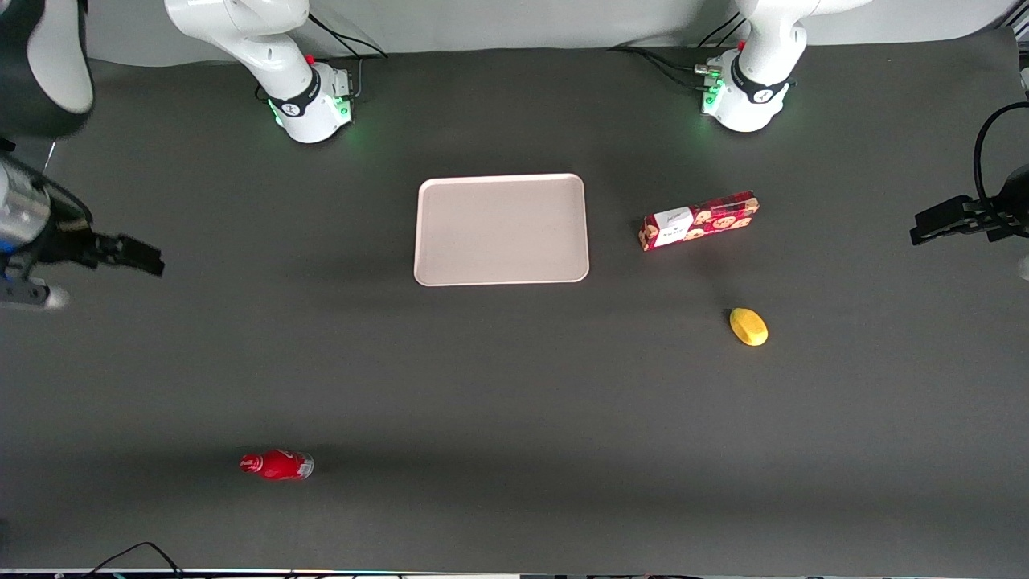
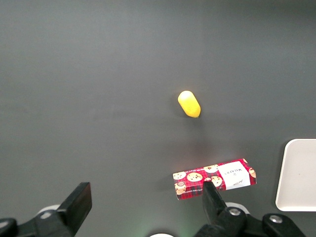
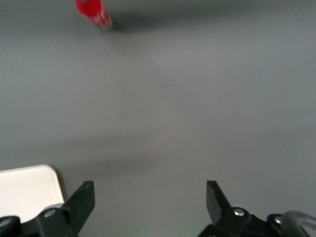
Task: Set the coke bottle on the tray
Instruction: 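Move the open right gripper down toward the red Coca-Cola bottle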
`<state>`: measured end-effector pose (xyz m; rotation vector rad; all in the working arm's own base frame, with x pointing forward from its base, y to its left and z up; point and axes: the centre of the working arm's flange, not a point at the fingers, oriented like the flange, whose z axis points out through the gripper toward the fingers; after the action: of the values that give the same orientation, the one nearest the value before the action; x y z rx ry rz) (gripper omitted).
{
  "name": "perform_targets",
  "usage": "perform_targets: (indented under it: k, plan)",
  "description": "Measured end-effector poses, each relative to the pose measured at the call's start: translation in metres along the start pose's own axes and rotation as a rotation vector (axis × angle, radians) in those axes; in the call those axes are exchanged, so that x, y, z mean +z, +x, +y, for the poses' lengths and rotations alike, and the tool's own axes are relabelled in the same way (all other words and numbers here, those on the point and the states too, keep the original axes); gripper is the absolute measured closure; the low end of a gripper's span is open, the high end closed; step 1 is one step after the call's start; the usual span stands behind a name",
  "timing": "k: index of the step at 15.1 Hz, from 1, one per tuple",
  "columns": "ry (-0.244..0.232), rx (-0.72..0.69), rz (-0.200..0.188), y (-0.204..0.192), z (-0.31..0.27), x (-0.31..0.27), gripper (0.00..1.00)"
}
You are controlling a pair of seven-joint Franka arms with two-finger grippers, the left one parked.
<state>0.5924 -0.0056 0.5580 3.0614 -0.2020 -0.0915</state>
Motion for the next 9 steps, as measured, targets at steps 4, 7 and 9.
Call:
perform_targets:
  k: [4, 7, 9]
  plan:
    - [0.014, -0.043, 0.089, 0.082, -0.044, 0.034, 0.0]
    - [0.037, -0.058, 0.204, 0.123, -0.063, 0.067, 0.0]
    - [0.046, -0.065, 0.254, 0.14, -0.072, 0.088, 0.0]
